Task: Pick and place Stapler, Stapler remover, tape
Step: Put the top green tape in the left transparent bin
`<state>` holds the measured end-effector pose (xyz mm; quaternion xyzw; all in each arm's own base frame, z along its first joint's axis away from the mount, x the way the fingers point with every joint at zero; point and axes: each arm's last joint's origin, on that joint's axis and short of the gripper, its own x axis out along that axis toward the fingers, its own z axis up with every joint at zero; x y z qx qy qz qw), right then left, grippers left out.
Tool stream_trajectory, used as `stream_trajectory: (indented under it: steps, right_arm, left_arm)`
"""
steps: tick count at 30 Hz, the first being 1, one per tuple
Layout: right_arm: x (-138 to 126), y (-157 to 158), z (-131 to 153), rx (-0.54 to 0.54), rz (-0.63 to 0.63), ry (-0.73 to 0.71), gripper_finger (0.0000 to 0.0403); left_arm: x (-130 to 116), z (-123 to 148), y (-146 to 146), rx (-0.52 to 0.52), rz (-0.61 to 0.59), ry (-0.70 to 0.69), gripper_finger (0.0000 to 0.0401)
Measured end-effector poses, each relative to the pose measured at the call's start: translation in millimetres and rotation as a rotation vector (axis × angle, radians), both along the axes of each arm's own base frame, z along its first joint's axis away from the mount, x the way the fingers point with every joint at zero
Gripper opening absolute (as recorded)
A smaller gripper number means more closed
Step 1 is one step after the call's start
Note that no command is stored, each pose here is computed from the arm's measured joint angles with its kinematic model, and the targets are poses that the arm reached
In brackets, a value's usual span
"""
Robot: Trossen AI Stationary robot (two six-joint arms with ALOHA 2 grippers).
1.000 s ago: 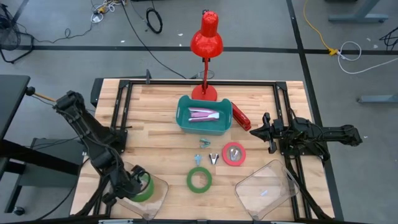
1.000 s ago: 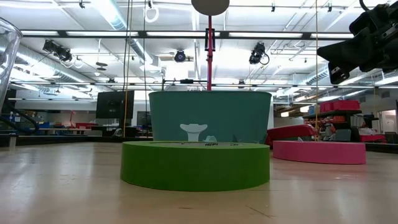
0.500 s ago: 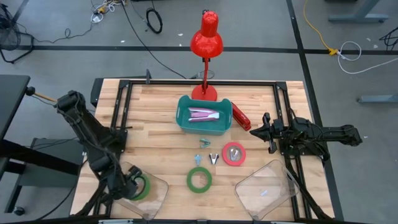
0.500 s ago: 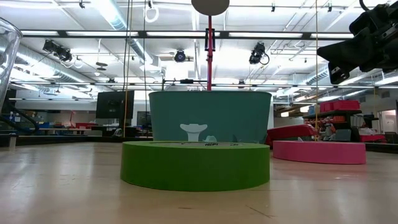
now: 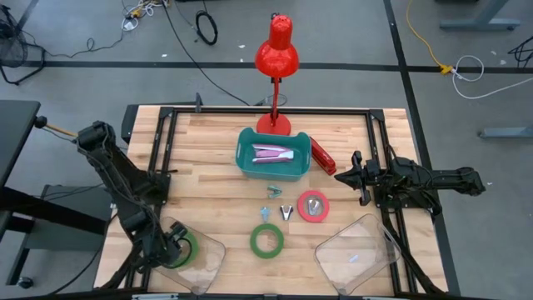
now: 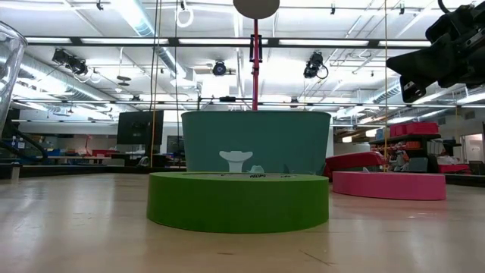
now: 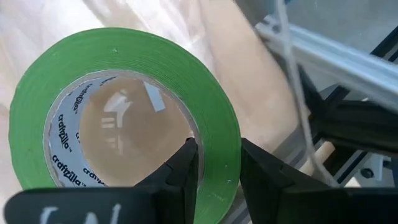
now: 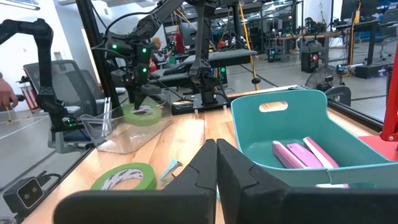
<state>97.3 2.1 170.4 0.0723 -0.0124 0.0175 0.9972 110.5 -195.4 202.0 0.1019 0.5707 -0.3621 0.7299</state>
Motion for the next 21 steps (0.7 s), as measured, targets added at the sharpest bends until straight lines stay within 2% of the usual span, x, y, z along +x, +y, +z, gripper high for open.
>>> stream_trajectory:
  steps: [11, 14, 17, 21]
  right_arm:
    - [0.0, 0.0, 0.1, 0.000, 0.000, 0.000, 0.0006]
    - [0.0, 0.0, 0.0, 0.000, 0.000, 0.000, 0.0006]
    - [0.0, 0.0, 0.0, 0.000, 0.000, 0.000, 0.0006]
    - [0.0, 0.0, 0.0, 0.000, 0.000, 0.000, 0.0006]
  left_arm:
    - [-0.9, -4.3, 1.8, 0.009, 0.004, 0.006, 0.0103]
    - [-1.2, -4.3, 1.9, 0.007, 0.038, 0.025, 0.0107]
    - [-1.4, -4.3, 1.7, 0.001, 0.047, 0.038, 0.0131]
    - [-1.6, -4.1, 1.5, -0.005, 0.039, 0.044, 0.0185]
